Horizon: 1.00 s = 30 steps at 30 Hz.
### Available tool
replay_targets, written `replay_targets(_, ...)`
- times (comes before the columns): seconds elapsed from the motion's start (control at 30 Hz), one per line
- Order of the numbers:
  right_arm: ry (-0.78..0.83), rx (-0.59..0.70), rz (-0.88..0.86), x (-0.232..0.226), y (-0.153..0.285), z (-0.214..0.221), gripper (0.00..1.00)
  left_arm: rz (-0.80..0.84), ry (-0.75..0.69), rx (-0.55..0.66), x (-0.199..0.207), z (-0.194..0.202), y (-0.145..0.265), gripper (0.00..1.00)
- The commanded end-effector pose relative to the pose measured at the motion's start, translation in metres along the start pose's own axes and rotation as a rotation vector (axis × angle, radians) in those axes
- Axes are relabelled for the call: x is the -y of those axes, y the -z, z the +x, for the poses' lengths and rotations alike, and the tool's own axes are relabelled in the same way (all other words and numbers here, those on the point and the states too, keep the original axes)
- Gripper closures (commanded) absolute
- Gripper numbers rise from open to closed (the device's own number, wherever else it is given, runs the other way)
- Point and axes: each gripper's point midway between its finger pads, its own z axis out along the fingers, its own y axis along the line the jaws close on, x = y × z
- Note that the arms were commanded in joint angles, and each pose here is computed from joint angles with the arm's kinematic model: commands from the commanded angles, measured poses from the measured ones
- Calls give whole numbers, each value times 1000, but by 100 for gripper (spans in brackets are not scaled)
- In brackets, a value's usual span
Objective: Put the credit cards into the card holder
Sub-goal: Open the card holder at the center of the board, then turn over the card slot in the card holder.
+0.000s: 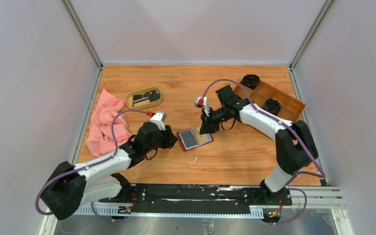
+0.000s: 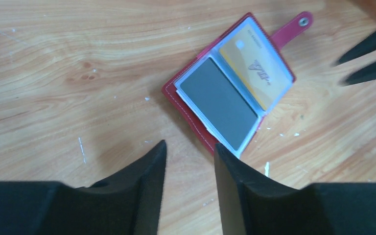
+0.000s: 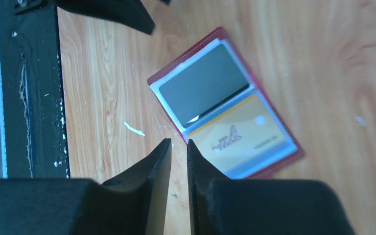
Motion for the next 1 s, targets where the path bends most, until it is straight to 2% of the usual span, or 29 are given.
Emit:
replay_targets(0.0, -87, -131, -21, 3, -29, 27, 81, 28, -10, 100, 2, -17, 22, 51)
replay_targets(0.1, -130, -198, -14, 11, -39, 46, 82, 79, 15, 149, 9, -22, 35, 32)
replay_targets(0.2, -130, -235, -47, 9, -39, 53, 81, 122, 37, 201, 15, -27, 48, 3)
replay_targets(0.23, -113, -241, -67, 6, -38, 52, 81, 135, 45, 221, 16, -29, 52, 0)
replay_targets(0.4, 39, -205, -118, -13, -11, 33, 80, 225, 96, 288, 25, -30, 73, 0)
replay_targets(0.53, 99, -147, -137, -21, 7, 20, 78, 270, 105, 336, 28, -30, 85, 0)
replay_targets(0.67, 109, -143, -154, -25, 18, 21, 77, 255, 63, 364, 26, -37, 99, 0)
replay_targets(0.77, 117, -156, -139, -23, 21, 26, 76, 186, 39, 310, 14, -28, 102, 0)
replay_targets(0.97, 57, -194, -101, -10, 16, 30, 76, 334, 129, 288, 37, -18, 93, 0)
